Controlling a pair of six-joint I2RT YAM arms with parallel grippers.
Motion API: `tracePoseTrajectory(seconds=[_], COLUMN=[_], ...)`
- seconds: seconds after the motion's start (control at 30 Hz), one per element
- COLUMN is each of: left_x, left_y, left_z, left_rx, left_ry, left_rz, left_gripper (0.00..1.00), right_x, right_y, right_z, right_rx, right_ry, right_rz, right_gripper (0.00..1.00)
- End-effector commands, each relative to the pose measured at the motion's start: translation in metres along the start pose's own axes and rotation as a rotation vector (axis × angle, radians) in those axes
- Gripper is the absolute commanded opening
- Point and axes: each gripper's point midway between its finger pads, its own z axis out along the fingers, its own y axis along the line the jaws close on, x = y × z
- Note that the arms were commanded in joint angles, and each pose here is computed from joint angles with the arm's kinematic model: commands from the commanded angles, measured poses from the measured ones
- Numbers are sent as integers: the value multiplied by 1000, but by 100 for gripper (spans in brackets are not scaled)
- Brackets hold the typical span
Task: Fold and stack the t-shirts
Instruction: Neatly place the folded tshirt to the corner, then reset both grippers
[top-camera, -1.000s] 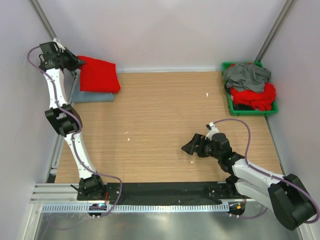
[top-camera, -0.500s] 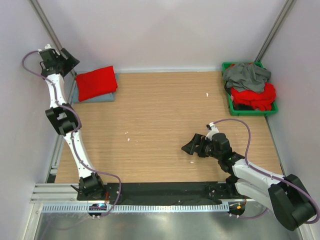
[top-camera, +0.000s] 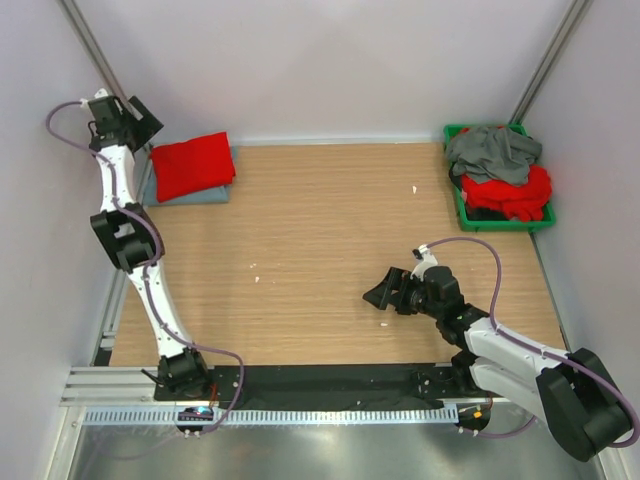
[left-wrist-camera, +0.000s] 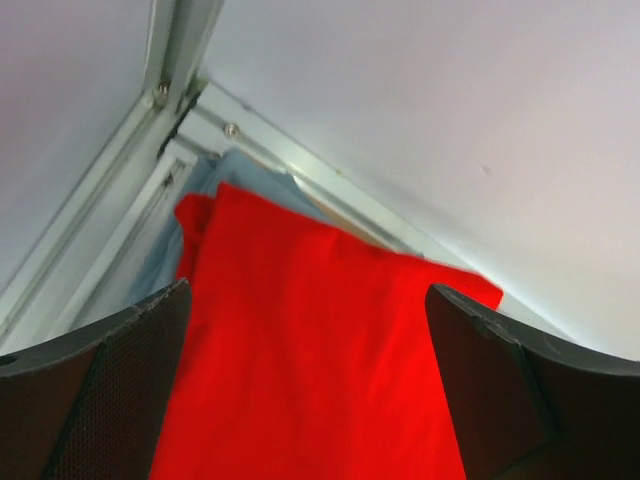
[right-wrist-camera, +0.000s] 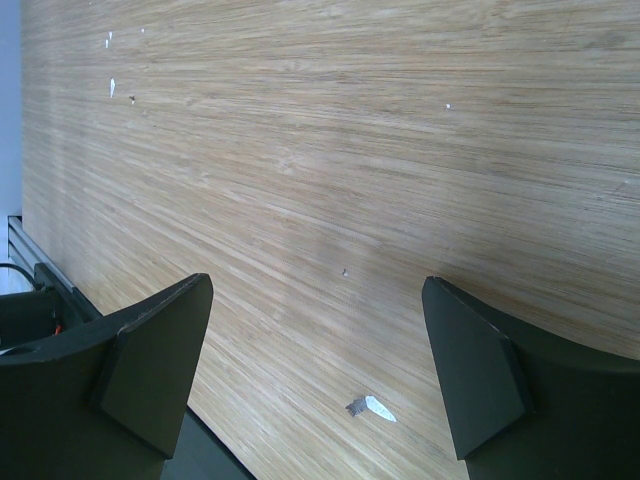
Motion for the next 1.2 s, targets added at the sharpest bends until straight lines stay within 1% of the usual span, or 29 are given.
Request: tracePoseTrajectory(seconds=[0.0,0.03,0.07,0.1,0.13,0.17,0.2,0.23,0.3,0.4,0.47,0.5,0.53,0.57,0.6,0.67,0.73,0.77,0.8,0.9,0.97,1.0,1.03,1.07,1.1,1.13,1.17], left_x=[-67,-44,-37,-44,-17,-9,15,21,42,89,100,116,128,123,141,156,171,176,182,196,203,218,212,216,228,232,226], left_y=[-70,-77,-82,-92,-95,-97,-92,-102,-102,-100,-106,-101,-108,-115,-110,-122,-124,-121,-113,-92,-83,-70,-67,-60,-51,-50,-49], left_z=[-81,-80,-86,-109,-107,-113,-114,-127,-132,-139,-146,-149,-155,-173,-178,-200,-230,-241,-263,-299,-312,-314,-326,-328,-324,-323,-329], left_rx=[16,6,-3,-10,-33,-41,-68,-49,-44,-48,-33,-47,-34,-16,-28,3,27,28,17,21,38,28,50,48,64,101,126], left_ry=[-185,-139,-129,-154,-103,-90,-27,-15,34,136,159,194,215,194,225,235,238,238,218,184,181,198,156,144,126,101,24], left_rz=[99,109,118,123,132,127,92,75,32,3,3,13,28,42,63,135,181,200,222,265,299,320,357,377,394,440,436], left_gripper=[100,100,100,98,97,97,94,91,88,87,87,88,88,90,91,93,95,96,97,100,100,100,100,100,100,100,100], right_x=[-5,-4,-5,-4,-2,-2,-2,-2,-1,-1,0,0,-1,0,-1,-1,-3,-3,-4,-5,-5,-4,-5,-4,-4,-4,-4], right_y=[2,2,2,2,2,2,1,2,2,2,2,1,2,2,2,2,2,3,2,2,3,2,3,2,2,2,2], right_z=[1,1,1,2,2,3,3,3,3,3,4,4,4,4,4,4,3,2,1,1,1,2,2,2,2,2,2], right_rx=[-1,-1,-4,-3,-2,-4,-3,-5,-8,-7,-8,-6,-8,-7,-8,-4,-6,-6,-3,-1,-2,0,1,1,4,3,4], right_ry=[-19,-17,-17,-10,-5,-5,0,0,3,4,6,8,8,9,8,5,-4,-7,-14,-15,-13,-11,-10,-8,-6,-7,-4], right_rz=[-5,-6,-7,-5,-5,-4,-3,-3,-7,-3,-4,-2,-3,-3,-4,-4,-4,-5,-6,-4,-2,-3,-4,-4,-1,-3,-1], right_gripper=[92,92,92,92,92,92,92,92,92,92,92,92,92,92,92,92,92,93,93,93,93,93,93,93,93,93,93])
